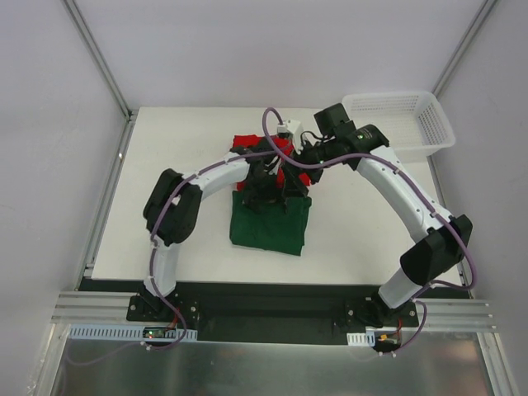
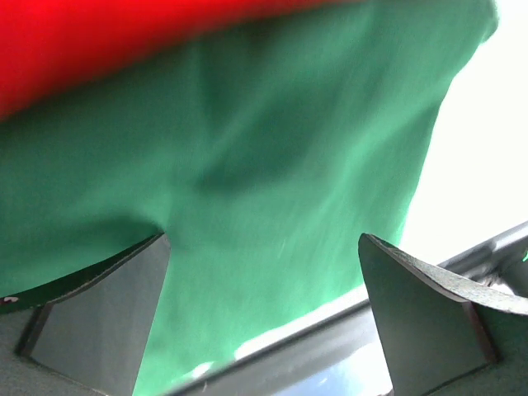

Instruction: Fold and stack the t-shirts

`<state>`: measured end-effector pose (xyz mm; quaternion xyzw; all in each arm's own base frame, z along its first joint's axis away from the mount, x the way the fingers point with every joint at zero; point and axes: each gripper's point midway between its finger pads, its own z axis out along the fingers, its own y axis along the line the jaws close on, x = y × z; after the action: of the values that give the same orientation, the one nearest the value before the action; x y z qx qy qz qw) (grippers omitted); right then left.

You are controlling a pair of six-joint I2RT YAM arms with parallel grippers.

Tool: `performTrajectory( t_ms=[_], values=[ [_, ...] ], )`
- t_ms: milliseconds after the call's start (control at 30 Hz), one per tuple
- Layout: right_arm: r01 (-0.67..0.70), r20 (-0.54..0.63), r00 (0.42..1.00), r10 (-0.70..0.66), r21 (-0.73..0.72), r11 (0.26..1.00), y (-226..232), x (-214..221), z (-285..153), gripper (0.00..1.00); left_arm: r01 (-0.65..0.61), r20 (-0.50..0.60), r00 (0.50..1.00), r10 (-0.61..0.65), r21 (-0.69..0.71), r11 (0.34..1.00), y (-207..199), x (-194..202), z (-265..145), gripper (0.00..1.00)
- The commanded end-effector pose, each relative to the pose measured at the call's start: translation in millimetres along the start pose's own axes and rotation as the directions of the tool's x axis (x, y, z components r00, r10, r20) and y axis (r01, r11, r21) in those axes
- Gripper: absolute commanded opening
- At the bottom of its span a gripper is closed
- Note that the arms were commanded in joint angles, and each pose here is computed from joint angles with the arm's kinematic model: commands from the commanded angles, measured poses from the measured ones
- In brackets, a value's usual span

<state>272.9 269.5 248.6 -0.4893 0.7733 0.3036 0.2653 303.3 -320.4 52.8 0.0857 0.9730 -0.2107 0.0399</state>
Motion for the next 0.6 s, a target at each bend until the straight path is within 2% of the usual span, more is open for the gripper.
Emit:
performTrajectory(
  t_ms=[0, 67, 200, 300, 333, 367, 400, 433, 467, 533, 567],
  values=[
    [-0.025, 0.016, 1.000, 0.023, 0.124, 0.992, -13.0, 6.2, -19.9, 1.00, -0.004, 0.094, 0.996, -0.001, 0.052, 0.999, 4.0, 11.2, -62.1, 0.99],
    [-0.042, 0.017, 0.999, 0.040, 0.157, 0.987, -18.8, 8.1, -25.4, 1.00, -0.003, 0.104, 0.995, -0.003, 0.063, 0.998, 13.6, 17.5, -73.6, 0.99],
    [-0.063, 0.012, 0.998, 0.062, 0.226, 0.972, -25.4, 9.0, -37.6, 1.00, -0.103, 0.233, 0.969, 0.082, 0.081, 0.991, 19.8, 8.9, -121.6, 0.99],
    [-0.157, 0.002, 0.987, 0.162, 0.261, 0.953, -27.6, 30.3, -47.2, 1.00, -0.088, 0.296, 0.954, 0.054, 0.103, 0.991, 40.1, 2.0, -148.7, 0.99],
    [-0.219, -0.022, 0.973, 0.230, 0.231, 0.948, -24.6, 50.5, -40.0, 1.00, -0.064, 0.268, 0.963, 0.019, 0.157, 0.985, 44.6, 7.3, -149.0, 0.99],
    [-0.329, 0.002, 0.941, 0.338, 0.237, 0.914, -28.3, 65.1, -45.4, 1.00, 0.005, 0.273, 0.960, -0.058, 0.191, 0.981, 66.8, 0.9, -157.3, 0.99],
    [-0.383, 0.005, 0.920, 0.391, 0.220, 0.897, -28.8, 76.0, -43.6, 1.00, 0.012, 0.270, 0.960, -0.070, 0.210, 0.978, 76.0, 1.8, -158.8, 0.99],
    [-0.477, -0.019, 0.874, 0.486, 0.168, 0.863, -24.6, 102.1, -35.5, 1.00, 0.039, 0.245, 0.965, -0.097, 0.231, 0.972, 87.1, 8.4, -154.4, 0.99],
    [-0.531, -0.013, 0.843, 0.538, 0.143, 0.835, -20.5, 109.3, -33.9, 1.00, 0.070, 0.244, 0.961, -0.132, 0.248, 0.966, 102.2, 8.0, -157.4, 0.99],
    [-0.620, -0.008, 0.784, 0.621, 0.039, 0.784, -12.7, 120.2, -27.4, 1.00, 0.009, 0.225, 0.971, -0.081, 0.304, 0.953, 108.1, 18.0, -152.4, 0.99],
    [-0.672, -0.036, 0.740, 0.672, 0.004, 0.740, -5.9, 136.0, -18.7, 1.00, 0.016, 0.224, 0.970, -0.095, 0.331, 0.944, 114.5, 18.7, -153.9, 0.99]
  ],
)
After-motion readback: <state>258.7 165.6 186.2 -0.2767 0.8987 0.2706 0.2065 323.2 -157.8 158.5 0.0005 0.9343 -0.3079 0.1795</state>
